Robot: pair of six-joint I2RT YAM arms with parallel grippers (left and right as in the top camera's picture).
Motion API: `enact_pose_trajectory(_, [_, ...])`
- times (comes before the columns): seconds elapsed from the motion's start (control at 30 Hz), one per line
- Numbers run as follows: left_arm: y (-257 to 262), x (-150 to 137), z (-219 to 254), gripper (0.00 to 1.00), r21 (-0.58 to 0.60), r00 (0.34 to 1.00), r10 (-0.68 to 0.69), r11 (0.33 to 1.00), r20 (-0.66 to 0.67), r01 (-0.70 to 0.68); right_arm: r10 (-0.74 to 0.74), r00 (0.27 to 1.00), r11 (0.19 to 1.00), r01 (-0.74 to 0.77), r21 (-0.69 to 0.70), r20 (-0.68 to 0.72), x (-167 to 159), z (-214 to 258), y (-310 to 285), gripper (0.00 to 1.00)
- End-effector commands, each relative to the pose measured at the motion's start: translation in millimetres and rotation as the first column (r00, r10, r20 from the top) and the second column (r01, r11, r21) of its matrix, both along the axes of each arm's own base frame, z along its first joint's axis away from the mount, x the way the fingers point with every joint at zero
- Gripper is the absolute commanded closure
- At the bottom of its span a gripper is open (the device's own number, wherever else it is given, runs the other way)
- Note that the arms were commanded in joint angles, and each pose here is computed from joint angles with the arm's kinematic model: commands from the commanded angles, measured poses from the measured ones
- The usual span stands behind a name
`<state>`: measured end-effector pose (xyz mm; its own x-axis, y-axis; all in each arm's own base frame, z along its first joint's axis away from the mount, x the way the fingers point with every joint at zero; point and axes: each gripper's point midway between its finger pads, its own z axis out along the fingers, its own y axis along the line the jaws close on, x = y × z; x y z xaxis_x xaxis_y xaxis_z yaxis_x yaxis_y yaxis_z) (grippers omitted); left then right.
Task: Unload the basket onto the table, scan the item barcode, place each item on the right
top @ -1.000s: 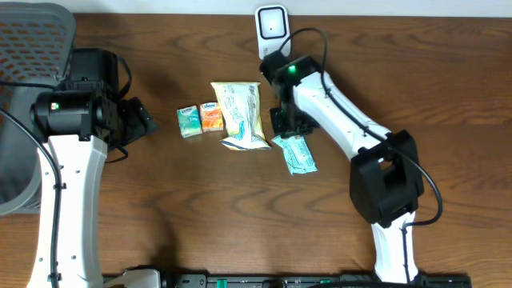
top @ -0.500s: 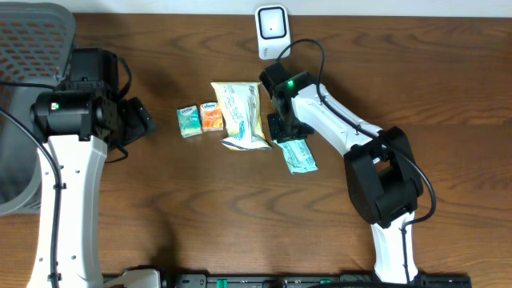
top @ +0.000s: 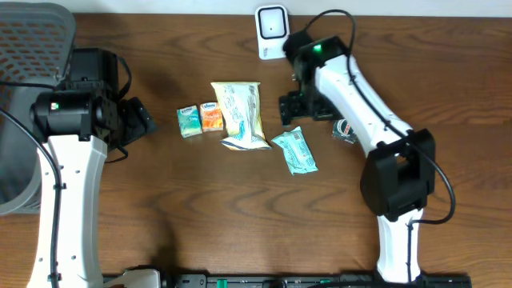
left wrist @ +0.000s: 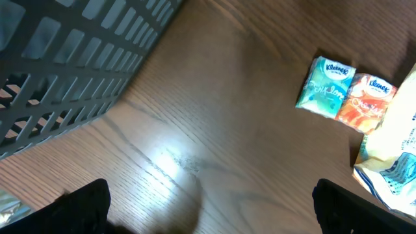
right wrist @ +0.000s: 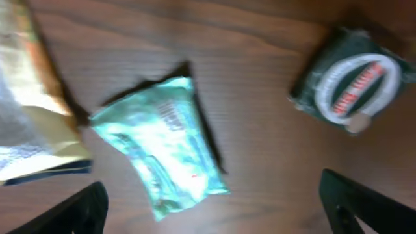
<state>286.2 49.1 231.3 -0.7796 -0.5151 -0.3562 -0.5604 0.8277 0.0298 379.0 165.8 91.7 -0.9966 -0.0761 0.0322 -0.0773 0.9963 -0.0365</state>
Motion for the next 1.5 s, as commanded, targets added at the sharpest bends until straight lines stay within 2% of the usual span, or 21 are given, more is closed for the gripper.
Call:
enact_pose_trajectory(0.0, [3,-1,-1,0.02,0.006,1.000,0.016,1.000,-0.006,-0.016,0.010,1.000,1.000,-0.011,-0.027,-0.024,5,0,-33,0.01])
enact_pose_trajectory(0.13, [3,-1,-1,0.02,0.006,1.000,0.015,1.000,-0.006,-0.015,0.001,0.997,1.000,0.001,0.031,-0.074,4,-5,-53,0.01])
enact_pose_trajectory(0.27, [3,-1,-1,0.02,0.006,1.000,0.016,1.000,-0.006,-0.016,0.030,0.990,0.970,0.005,0.242,-0.139,-2,-5,-52,0.01])
enact_pose_trajectory(0.33, [3,-1,-1,0.02,0.006,1.000,0.016,1.000,-0.006,-0.016,0.062,0.987,0.929,-0.002,0.369,-0.151,-4,-1,-46,0.01])
enact_pose_trajectory(0.37, [3,-1,-1,0.02,0.006,1.000,0.016,1.000,-0.006,-0.016,0.103,0.984,0.879,-0.022,0.476,-0.143,-6,4,-41,0.01])
enact_pose_trajectory(0.5, [3,-1,-1,0.02,0.006,1.000,0.016,1.000,-0.006,-0.016,0.157,0.978,0.781,-0.036,0.624,-0.139,-15,6,-31,0.01])
enact_pose_trajectory(0.63, [3,-1,-1,0.02,0.006,1.000,0.016,1.000,-0.006,-0.016,0.185,0.970,0.735,-0.029,0.678,-0.159,-27,-2,-25,0.01])
enact_pose_trajectory(0.97, [3,-1,-1,0.02,0.006,1.000,0.016,1.000,-0.006,-0.016,0.177,0.962,0.699,0.026,0.715,-0.208,-48,-37,-19,0.01])
enact_pose_trajectory(1.03, [3,-1,-1,0.03,0.006,1.000,0.016,1.000,-0.006,-0.016,0.168,0.963,0.685,0.039,0.728,-0.210,-51,-43,-16,0.04])
enact_pose_trajectory(1.17, [3,-1,-1,0.03,0.006,1.000,0.016,1.000,-0.006,-0.016,0.140,0.963,0.691,0.072,0.719,-0.231,-57,-61,-14,0.16])
enact_pose_trajectory(1.4, [3,-1,-1,0.02,0.006,1.000,0.016,1.000,-0.006,-0.016,0.098,0.968,0.703,0.096,0.705,-0.230,-61,-88,-5,0.44])
enact_pose_trajectory(1.47, [3,-1,-1,0.02,0.006,1.000,0.016,1.000,-0.006,-0.016,0.096,0.969,0.713,0.092,0.695,-0.227,-63,-95,-2,0.46])
